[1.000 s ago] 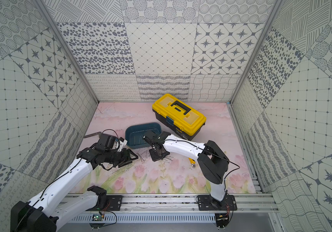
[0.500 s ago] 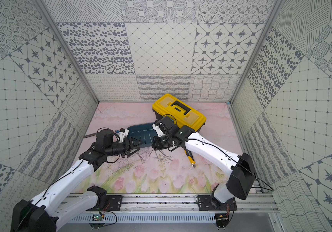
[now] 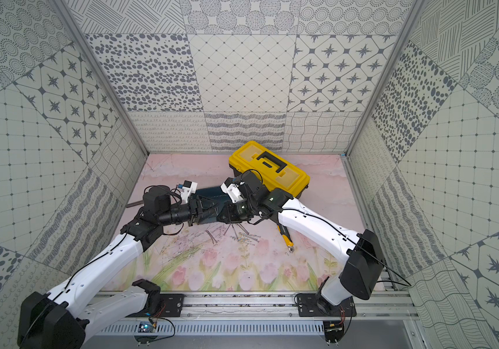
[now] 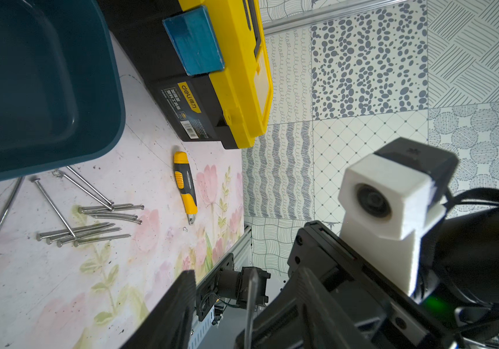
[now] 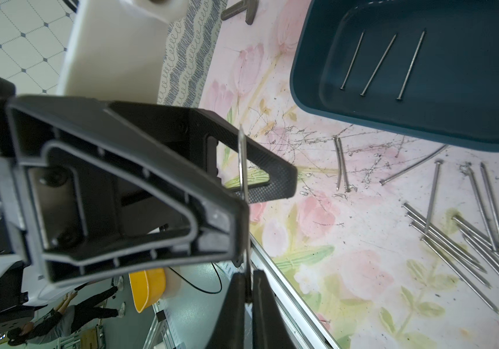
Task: Put the nails on the desktop into the storage box
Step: Pick up the nail from the center of the board.
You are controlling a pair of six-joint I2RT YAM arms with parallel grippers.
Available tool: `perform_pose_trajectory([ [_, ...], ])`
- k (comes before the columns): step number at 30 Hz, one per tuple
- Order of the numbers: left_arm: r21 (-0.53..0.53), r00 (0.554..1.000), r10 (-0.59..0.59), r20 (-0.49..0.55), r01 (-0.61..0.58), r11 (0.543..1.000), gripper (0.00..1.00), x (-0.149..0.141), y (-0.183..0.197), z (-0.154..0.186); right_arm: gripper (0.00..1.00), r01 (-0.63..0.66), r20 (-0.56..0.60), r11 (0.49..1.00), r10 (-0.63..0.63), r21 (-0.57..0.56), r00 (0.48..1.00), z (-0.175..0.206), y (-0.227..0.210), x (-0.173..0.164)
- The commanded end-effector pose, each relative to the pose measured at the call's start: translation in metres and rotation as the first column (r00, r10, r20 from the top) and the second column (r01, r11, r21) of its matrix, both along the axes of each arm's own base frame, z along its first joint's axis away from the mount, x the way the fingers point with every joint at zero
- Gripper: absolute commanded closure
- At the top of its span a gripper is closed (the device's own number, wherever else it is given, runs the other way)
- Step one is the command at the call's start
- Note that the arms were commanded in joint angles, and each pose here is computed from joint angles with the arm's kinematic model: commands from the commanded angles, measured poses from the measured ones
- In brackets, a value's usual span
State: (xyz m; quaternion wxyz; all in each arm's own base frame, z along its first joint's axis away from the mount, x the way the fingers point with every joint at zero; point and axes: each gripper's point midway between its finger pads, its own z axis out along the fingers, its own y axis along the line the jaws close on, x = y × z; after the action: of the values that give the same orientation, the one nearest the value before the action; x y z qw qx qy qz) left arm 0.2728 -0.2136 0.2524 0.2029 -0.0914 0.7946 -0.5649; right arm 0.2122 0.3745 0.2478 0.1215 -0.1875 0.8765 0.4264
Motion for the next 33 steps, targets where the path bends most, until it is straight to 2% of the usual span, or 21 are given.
perform_pose_trajectory([
  [1,0.006,0.997,-0.027,0.072,0.027,1.0,0.46,0.004,-0.006,0.014,0.98,-0.017,0.036,0.997,0.014,0.076,0.999,0.025,0.009,0.002],
  [7,0.04,0.997,-0.009,0.081,0.006,0.999,0.62,0.011,-0.004,0.014,0.98,-0.024,0.033,0.996,0.021,0.085,0.999,0.026,0.011,0.003],
  [9,0.042,0.997,-0.012,0.077,0.009,0.999,0.73,0.012,-0.005,0.014,0.98,-0.015,0.033,0.997,0.013,0.078,0.999,0.024,0.011,0.004],
  [10,0.043,0.997,-0.016,0.069,0.013,0.999,0.76,0.012,-0.006,0.012,0.98,-0.007,0.031,0.997,0.005,0.074,1.0,0.022,0.01,0.006],
  [12,0.039,0.998,-0.032,0.059,0.029,0.999,0.76,0.012,-0.008,0.01,0.98,0.015,0.029,0.998,-0.017,0.066,0.999,0.02,0.006,0.011],
  [17,0.036,0.998,-0.05,0.046,0.048,0.998,0.69,0.009,-0.009,0.008,0.98,0.053,0.016,0.997,-0.054,0.052,0.998,0.014,0.001,0.021],
  [21,0.045,0.997,-0.063,0.04,0.062,0.997,0.71,0.005,-0.01,0.006,0.99,0.064,0.008,0.997,-0.064,0.044,0.998,0.009,0.001,0.025],
  [24,0.043,0.997,-0.067,0.041,0.066,0.997,0.79,0.005,-0.01,0.006,0.99,0.061,0.0,0.997,-0.061,0.041,0.998,0.006,0.002,0.026],
  [28,0.034,0.996,-0.087,0.034,0.086,0.996,0.99,0.008,-0.014,0.006,0.98,0.066,0.001,0.997,-0.066,0.033,0.998,0.003,0.002,0.029],
  [31,0.033,0.995,-0.102,0.016,0.101,0.994,1.0,0.009,-0.016,0.003,0.97,0.071,-0.003,0.997,-0.071,0.028,0.997,0.001,0.002,0.03],
  [33,0.039,0.994,-0.107,0.011,0.106,0.994,1.0,0.009,-0.016,0.002,0.91,0.077,-0.003,0.997,-0.077,0.024,0.997,0.0,0.001,0.032],
])
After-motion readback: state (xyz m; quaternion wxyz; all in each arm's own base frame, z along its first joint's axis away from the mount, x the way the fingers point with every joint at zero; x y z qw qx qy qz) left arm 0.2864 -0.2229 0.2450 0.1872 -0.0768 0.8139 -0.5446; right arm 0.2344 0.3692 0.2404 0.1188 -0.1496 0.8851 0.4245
